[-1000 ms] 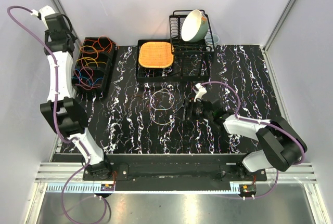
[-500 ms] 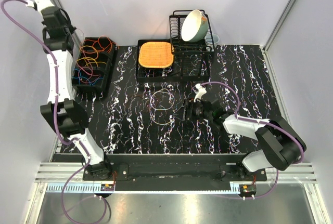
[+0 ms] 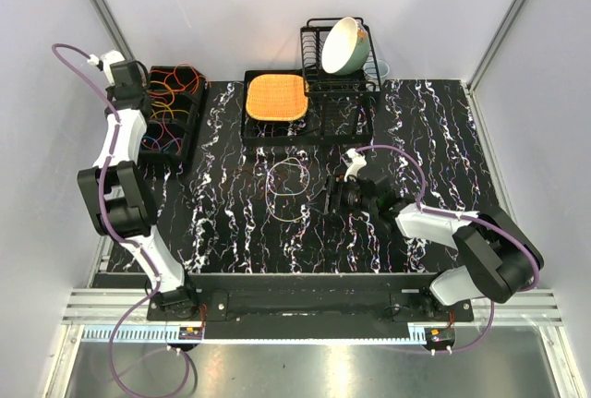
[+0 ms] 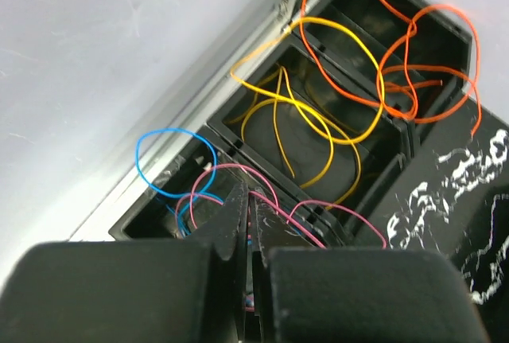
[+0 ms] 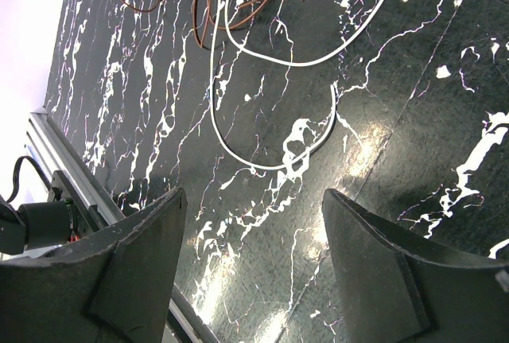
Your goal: Untangle the cables
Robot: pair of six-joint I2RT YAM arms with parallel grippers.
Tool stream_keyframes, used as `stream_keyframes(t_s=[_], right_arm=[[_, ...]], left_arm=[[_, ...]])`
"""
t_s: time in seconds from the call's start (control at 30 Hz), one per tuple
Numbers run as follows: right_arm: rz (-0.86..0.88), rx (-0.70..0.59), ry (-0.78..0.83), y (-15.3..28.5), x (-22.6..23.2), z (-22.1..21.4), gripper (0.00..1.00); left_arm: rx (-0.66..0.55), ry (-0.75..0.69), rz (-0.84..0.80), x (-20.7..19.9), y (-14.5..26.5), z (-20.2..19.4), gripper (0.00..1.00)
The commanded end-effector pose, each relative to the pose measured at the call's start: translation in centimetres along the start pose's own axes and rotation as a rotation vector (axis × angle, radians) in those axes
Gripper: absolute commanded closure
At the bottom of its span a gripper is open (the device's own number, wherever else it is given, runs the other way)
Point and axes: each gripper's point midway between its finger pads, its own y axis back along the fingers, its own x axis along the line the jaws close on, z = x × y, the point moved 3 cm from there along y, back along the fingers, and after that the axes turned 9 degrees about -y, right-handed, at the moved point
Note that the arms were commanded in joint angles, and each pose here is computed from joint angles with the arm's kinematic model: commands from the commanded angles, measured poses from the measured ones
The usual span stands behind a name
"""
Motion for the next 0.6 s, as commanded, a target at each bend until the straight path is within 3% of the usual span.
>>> stream_keyframes(t_s=[0.0,0.3,0.57], right_arm=[[0.05,-0.036,0.029,-0.2,1.5,1.5,0.25],[0.051,-0.042,0.032,-0.1,1.6,1.6,0.25],[0.055,-0.046,0.034,0.0,1.6,1.6,0.25]], left_arm=[[-0.087,0.052,0.081,1.8,0.7,1.6,1.0],[0.083,0.185,0.171,4.8,-0.1,-4.5,1.0],[0.268,0.192,0.104,3.2,-3.6,-9.0,1.0]])
